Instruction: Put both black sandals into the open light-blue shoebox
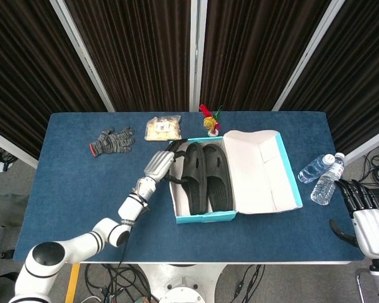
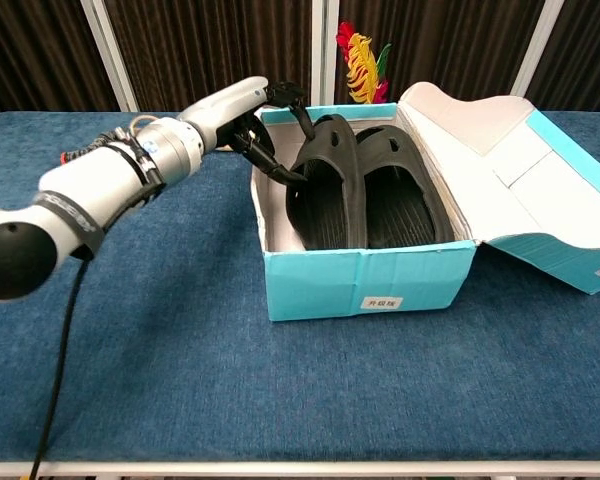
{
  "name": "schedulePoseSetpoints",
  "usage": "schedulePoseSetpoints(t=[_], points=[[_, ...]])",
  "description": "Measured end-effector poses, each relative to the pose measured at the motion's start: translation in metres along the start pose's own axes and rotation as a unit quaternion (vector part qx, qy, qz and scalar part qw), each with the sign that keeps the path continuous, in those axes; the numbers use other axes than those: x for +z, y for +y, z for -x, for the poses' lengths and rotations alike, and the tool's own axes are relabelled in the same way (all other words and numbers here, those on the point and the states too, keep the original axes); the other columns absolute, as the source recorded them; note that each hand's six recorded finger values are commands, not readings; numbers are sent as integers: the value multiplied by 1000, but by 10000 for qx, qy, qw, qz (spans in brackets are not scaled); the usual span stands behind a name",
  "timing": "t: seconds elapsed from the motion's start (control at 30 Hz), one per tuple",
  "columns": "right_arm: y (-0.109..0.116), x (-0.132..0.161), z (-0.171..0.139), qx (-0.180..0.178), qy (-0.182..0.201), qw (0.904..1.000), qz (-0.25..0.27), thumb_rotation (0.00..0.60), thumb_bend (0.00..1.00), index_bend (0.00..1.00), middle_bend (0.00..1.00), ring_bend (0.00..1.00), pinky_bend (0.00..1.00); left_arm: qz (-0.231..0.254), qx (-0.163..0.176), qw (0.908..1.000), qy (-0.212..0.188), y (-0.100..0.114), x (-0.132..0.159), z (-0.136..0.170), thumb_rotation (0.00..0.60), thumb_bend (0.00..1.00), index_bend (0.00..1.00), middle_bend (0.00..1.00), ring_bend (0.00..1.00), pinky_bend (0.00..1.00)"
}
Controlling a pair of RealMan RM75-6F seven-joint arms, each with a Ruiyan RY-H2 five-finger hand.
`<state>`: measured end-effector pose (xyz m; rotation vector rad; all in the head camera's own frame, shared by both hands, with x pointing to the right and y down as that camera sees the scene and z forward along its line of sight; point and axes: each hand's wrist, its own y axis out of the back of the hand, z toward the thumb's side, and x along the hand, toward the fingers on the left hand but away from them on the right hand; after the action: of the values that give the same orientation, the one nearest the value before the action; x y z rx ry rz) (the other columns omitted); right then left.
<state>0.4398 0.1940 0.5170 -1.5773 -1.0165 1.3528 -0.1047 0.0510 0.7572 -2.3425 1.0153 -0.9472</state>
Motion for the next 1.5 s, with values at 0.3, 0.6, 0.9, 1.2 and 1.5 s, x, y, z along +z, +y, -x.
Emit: schedulePoseSetpoints(t=[0.3,0.6,0.9,1.2,1.5], points=[[0,0,-1,-8,37,10000,25,600,205,10,85,0,126,-385,-332,9984,-235,42,23,20,600,0,137,57,0,171],[0,1,-1,-25,62,10000,28,600,205,10,85,0,126,-1110,-569,9904,-595,42,61,3,600,0,233,158,0,165],[0,-3,-4,-37,14,10000,54,600,207,10,85,0,126,-2021,-885,9743,-446,27,67,-21,600,0,262,228,16,163],[-1,-4,-5,-39,9,10000,64,600,204,10,85,0,126,-2398,-1155,9639,-22,17,51,-23,588,0,284,258,27,163],[1,-2,-6,-66,27,10000,54,600,206,10,85,0,126,-2421,-1247,9620,180,13,45,-16,527,0,289,263,27,164]])
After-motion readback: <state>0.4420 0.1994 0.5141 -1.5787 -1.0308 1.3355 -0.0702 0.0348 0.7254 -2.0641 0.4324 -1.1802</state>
